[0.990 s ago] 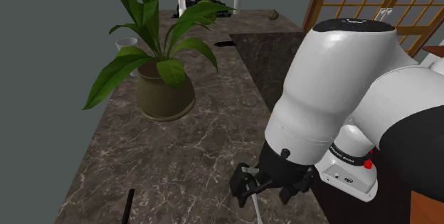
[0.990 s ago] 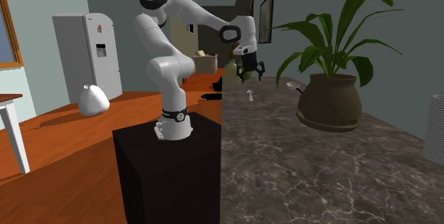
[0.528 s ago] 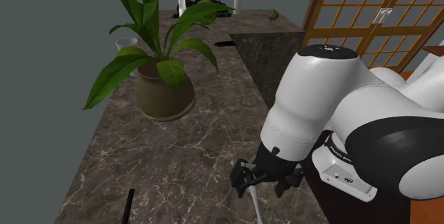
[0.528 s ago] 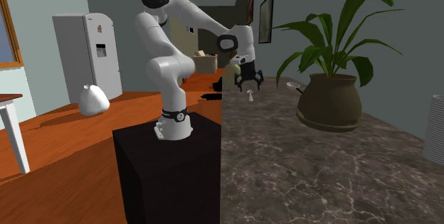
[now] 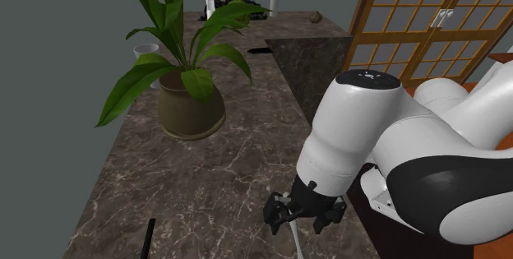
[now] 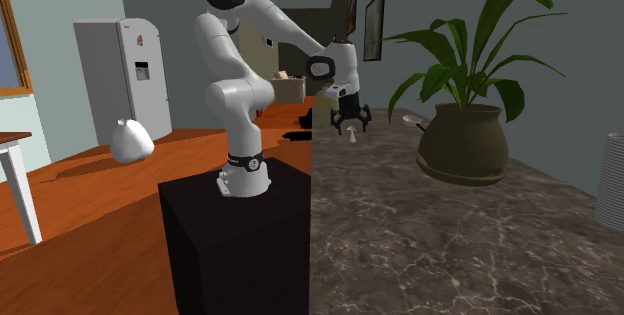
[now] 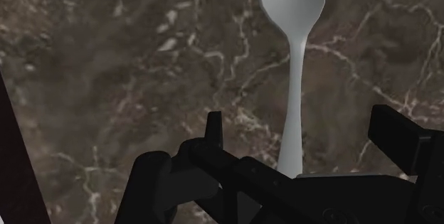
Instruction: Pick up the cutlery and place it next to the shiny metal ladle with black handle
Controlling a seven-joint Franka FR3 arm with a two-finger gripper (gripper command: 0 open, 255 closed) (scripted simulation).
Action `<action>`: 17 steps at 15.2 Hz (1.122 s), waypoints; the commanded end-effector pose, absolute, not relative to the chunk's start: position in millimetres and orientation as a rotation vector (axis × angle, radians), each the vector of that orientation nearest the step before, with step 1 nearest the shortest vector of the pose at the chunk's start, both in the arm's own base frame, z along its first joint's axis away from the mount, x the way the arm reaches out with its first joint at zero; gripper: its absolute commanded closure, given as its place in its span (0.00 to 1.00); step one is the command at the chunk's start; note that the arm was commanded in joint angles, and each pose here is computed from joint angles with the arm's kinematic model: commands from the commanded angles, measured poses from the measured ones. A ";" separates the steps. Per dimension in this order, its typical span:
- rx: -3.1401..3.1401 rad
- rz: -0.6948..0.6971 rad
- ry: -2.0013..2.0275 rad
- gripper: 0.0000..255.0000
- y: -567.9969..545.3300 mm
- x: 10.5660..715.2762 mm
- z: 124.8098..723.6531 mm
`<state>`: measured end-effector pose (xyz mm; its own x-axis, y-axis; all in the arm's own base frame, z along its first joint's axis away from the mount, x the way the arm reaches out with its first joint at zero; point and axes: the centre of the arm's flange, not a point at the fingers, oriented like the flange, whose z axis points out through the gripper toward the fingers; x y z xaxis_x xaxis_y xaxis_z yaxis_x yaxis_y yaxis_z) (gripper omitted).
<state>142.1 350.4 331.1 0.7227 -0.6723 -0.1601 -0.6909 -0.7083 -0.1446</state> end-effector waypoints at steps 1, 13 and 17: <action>-2.732 0.141 1.093 0.00 350.5 142.1 330.9; -2.732 0.141 1.093 1.00 350.5 142.1 330.9; -2.732 0.141 1.093 1.00 350.5 142.1 352.0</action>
